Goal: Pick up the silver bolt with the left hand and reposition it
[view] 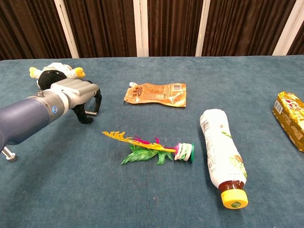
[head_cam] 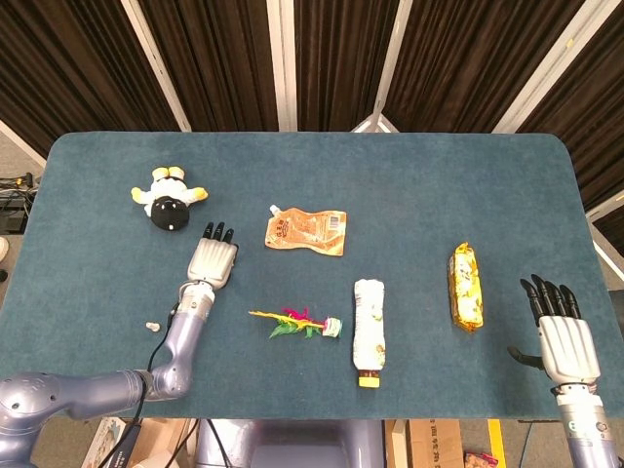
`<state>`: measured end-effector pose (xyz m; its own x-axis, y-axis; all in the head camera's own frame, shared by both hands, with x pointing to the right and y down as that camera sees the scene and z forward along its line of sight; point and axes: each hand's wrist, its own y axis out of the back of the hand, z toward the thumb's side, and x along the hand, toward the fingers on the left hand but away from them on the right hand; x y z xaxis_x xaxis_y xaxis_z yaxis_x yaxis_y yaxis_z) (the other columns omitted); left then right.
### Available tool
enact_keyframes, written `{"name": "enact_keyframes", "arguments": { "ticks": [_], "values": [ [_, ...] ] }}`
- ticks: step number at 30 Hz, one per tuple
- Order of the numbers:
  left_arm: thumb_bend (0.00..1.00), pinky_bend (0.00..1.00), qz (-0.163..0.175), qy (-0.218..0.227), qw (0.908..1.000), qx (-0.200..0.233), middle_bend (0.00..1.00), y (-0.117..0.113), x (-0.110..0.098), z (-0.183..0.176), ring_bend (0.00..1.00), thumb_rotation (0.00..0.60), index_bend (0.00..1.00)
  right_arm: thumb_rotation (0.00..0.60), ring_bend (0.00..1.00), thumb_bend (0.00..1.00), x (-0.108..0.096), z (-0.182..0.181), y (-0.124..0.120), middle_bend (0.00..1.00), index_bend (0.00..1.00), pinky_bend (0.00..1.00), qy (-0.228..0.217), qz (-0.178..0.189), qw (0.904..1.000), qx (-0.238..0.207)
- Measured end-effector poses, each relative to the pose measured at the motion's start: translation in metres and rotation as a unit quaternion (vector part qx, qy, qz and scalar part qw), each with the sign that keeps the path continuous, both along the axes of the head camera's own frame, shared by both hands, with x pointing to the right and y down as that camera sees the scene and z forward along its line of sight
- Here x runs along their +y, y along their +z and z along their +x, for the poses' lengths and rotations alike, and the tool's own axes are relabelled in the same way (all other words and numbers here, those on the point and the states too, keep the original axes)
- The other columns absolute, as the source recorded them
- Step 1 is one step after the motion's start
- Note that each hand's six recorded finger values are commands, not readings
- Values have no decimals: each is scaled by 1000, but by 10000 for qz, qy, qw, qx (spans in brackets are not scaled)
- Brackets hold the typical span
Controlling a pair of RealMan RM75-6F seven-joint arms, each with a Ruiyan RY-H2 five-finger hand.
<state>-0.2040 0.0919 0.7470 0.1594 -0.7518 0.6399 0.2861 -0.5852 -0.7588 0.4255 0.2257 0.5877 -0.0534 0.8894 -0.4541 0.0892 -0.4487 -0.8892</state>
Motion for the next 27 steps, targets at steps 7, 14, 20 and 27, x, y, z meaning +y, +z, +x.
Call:
{"name": "enact_keyframes", "arguments": {
  "ticks": [7, 14, 20, 27],
  "values": [
    [486, 0, -4, 13, 10000, -14, 116, 0, 1, 1, 0, 600, 505, 600, 62, 115, 0, -1, 1, 69, 83, 0, -3, -16, 10000, -19],
    [488, 0, 32, -66, 10000, 61, 120, -1, -1, 1, 0, 600, 508, 600, 62, 115, 1, -2, 2, 69, 83, 0, -1, -40, 10000, -33],
    [504, 0, 22, -55, 10000, 74, 135, -1, 0, 1, 0, 600, 527, 600, 62, 115, 1, -1, 3, 69, 83, 0, 26, -48, 10000, -43],
    [518, 0, 33, -38, 9999, 89, 154, -1, 2, 4, 0, 600, 554, 600, 62, 114, 1, 0, 3, 68, 83, 0, 57, -49, 10000, -44]
  ]
}}
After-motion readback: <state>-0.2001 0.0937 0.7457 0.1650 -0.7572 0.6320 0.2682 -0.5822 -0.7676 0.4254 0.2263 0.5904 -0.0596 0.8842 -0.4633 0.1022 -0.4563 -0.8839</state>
